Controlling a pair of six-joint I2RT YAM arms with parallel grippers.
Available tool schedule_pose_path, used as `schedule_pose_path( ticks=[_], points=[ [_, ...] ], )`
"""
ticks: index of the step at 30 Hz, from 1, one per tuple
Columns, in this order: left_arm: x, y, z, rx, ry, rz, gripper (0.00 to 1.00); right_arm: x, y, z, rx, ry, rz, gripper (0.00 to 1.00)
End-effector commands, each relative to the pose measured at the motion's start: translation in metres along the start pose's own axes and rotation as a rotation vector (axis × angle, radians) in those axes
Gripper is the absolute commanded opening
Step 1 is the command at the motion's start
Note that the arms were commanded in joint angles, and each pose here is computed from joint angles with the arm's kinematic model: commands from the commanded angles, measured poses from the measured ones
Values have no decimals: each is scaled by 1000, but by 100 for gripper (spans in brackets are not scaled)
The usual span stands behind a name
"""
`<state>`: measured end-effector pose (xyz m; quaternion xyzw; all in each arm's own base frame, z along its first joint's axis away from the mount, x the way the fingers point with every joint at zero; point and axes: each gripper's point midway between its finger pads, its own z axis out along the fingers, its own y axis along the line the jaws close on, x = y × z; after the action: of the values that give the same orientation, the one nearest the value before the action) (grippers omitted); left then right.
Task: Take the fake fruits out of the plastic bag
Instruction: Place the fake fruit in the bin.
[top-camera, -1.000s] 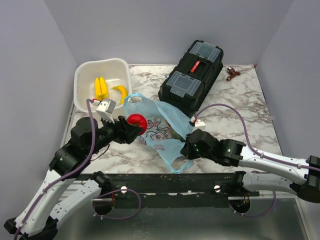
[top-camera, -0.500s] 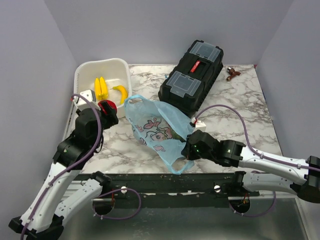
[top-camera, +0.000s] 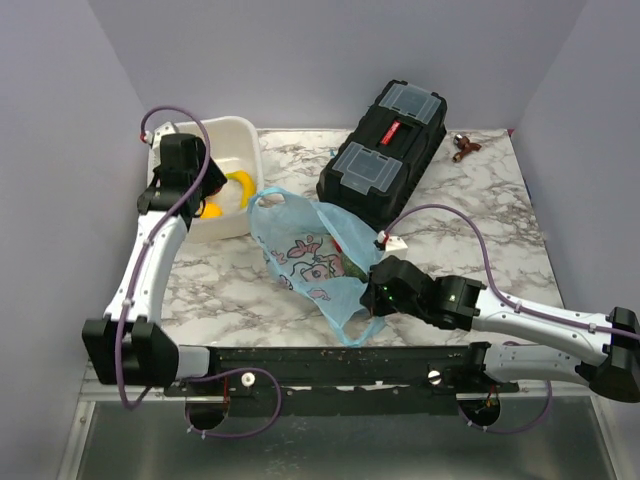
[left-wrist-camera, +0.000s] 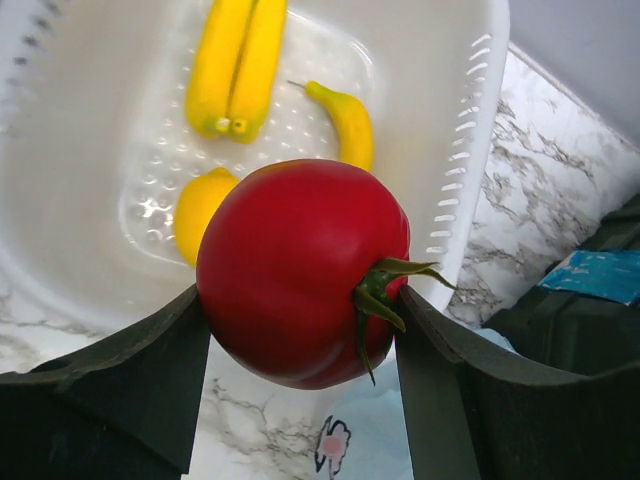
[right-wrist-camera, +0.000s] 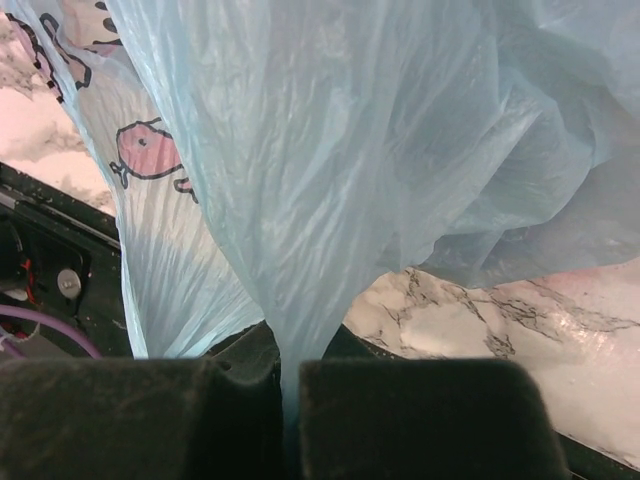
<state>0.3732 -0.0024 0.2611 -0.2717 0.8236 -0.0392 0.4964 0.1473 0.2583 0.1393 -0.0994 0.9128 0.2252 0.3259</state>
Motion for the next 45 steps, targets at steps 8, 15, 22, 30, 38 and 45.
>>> schedule_pose_path(
  ticks=[8,15,22,30,38,45],
  points=[
    [31,-24,123,102,435,64,5,-16,0,-4,28,-51,-35,2],
    [69,-7,150,28,529,163,7,-18,3,-3,30,-46,-35,2],
    [95,-5,161,15,592,213,28,-17,10,3,17,-25,-34,1],
    [102,-2,163,7,622,214,53,-18,9,-4,4,-38,-12,1],
    [83,-10,143,39,568,200,68,-15,6,-8,10,-23,-5,1],
    [69,-16,124,71,531,189,86,-17,8,-12,3,-22,-10,1]
  ],
)
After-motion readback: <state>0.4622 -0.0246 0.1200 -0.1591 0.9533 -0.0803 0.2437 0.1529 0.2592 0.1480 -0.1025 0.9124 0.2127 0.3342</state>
